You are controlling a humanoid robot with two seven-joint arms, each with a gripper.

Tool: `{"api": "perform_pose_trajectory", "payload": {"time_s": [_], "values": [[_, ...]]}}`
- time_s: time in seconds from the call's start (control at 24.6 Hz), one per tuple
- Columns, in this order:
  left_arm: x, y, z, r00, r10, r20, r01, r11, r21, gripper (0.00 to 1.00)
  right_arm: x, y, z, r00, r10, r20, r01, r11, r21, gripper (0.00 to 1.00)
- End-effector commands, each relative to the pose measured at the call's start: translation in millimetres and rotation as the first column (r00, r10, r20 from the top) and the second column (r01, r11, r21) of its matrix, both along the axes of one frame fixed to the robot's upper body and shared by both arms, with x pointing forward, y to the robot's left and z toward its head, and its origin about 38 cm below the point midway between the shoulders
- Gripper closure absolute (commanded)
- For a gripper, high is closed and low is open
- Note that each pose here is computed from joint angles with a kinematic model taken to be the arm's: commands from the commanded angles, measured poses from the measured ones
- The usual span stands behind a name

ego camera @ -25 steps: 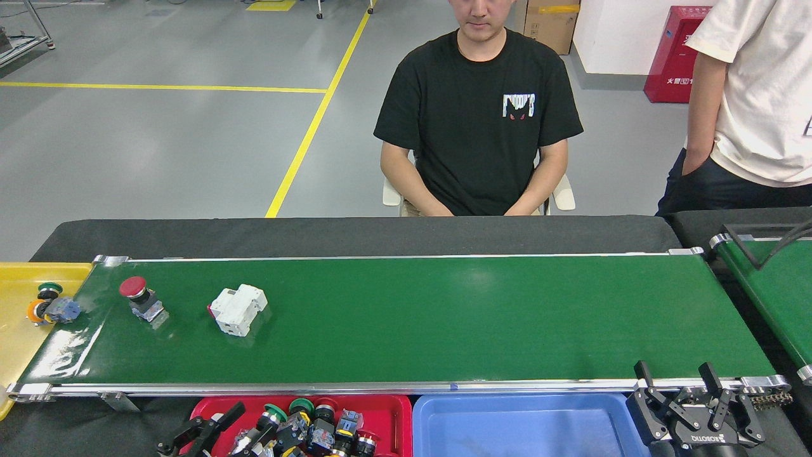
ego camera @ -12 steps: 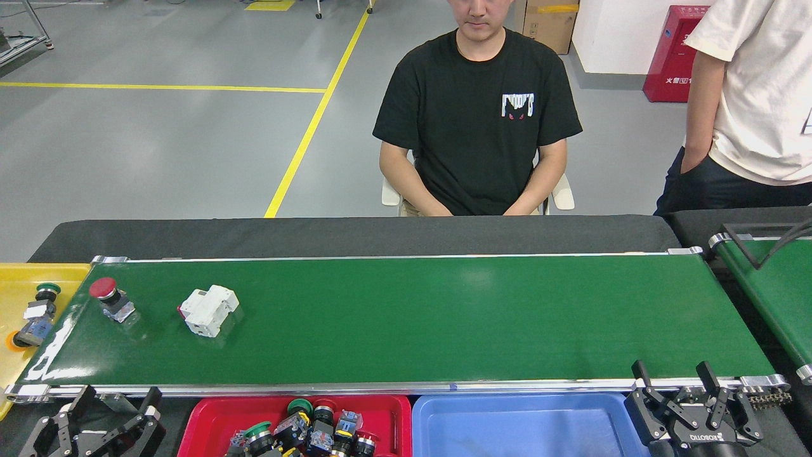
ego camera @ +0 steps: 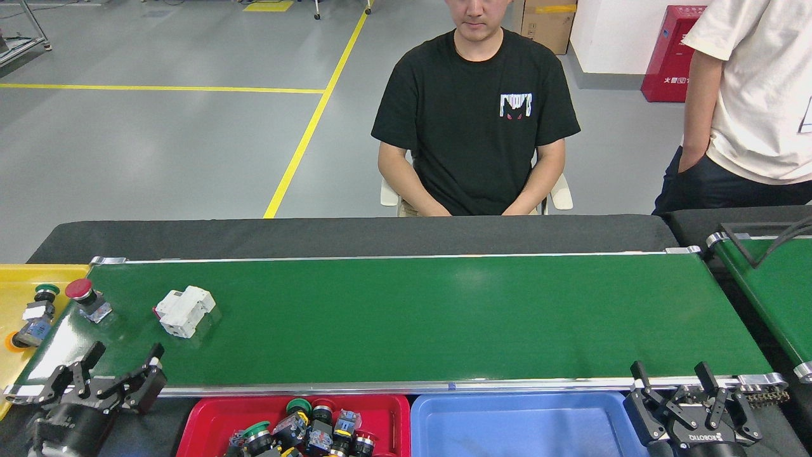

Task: Pick switch part from conveyor to tray
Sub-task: 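Reach the left gripper to the white switch block on the belt, then grasp and lift the white switch block with the left gripper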

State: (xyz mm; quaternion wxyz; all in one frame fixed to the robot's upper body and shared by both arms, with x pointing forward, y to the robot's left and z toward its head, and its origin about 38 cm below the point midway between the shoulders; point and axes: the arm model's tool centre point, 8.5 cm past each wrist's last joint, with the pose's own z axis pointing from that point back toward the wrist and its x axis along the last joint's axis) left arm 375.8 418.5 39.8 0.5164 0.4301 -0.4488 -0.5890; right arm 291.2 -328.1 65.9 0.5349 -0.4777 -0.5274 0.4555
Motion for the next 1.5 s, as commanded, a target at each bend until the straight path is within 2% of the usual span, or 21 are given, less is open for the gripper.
{"api": "perform_pose_trajectory", "payload": {"time_s": [0.0, 0.24, 0.37, 0.53, 0.57, 0.73, 0.81, 0.93, 1.06, 1.26, 1.34, 1.46], "values": [[8, 5, 4.5, 1.000, 0.006, 0.010, -0.006, 1.000, 0.003, 0.00, 2, -3, 7.7, 1.000, 0.004, 0.020, -0.004, 1.000, -0.012, 0.00], [32, 13, -3.4, 0.996, 0.081, -0.022, -0.082, 0.996, -0.029, 0.00, 2, -3, 7.7, 1.000, 0.003, 0.020, -0.003, 1.000, -0.010, 0.00], [52, 16, -5.6, 0.989, 0.133, -0.060, -0.132, 0.991, 0.015, 0.00, 2, -3, 7.5, 1.000, 0.004, 0.021, -0.004, 1.000, -0.012, 0.00], [81, 14, -6.0, 0.972, 0.235, 0.006, -0.234, 0.969, 0.075, 0.03, 2, -3, 7.5, 1.000, 0.004, 0.021, -0.004, 1.000, -0.012, 0.00], [85, 13, -7.6, 0.968, 0.252, 0.014, -0.252, 0.963, 0.092, 0.09, 2, -3, 7.5, 1.000, 0.004, 0.020, -0.004, 1.000, -0.013, 0.00], [88, 11, -9.9, 0.966, 0.252, 0.051, -0.256, 0.962, 0.093, 0.56, 2, -4, 8.2, 1.000, 0.006, 0.022, -0.006, 1.000, -0.013, 0.00], [88, 7, -11.7, 0.968, 0.246, 0.056, -0.250, 0.964, 0.086, 0.70, 2, -4, 8.2, 1.000, 0.005, 0.022, -0.004, 1.000, -0.013, 0.00], [86, 4, -14.9, 0.971, 0.233, 0.053, -0.237, 0.967, 0.088, 0.82, 2, -6, 8.0, 1.000, 0.006, 0.019, -0.006, 1.000, -0.020, 0.00], [85, -8, -9.1, 0.983, 0.165, 0.081, -0.171, 0.983, 0.073, 0.86, 2, -6, 9.3, 1.000, 0.005, 0.022, -0.005, 1.000, -0.023, 0.00], [63, -45, 8.9, 0.985, -0.011, 0.174, -0.004, 0.996, 0.085, 0.87, 3, -7, 10.4, 1.000, 0.003, 0.025, -0.002, 1.000, -0.023, 0.00], [50, -81, 16.4, 0.969, -0.152, 0.197, 0.139, 0.987, 0.077, 0.86, 2, -10, 11.4, 1.000, -0.005, 0.027, 0.006, 1.000, -0.027, 0.00], [19, -154, 28.3, 0.907, -0.361, 0.216, 0.355, 0.932, 0.066, 0.85, 2, -15, 13.8, 0.999, -0.014, 0.033, 0.015, 0.999, -0.032, 0.00]]}}
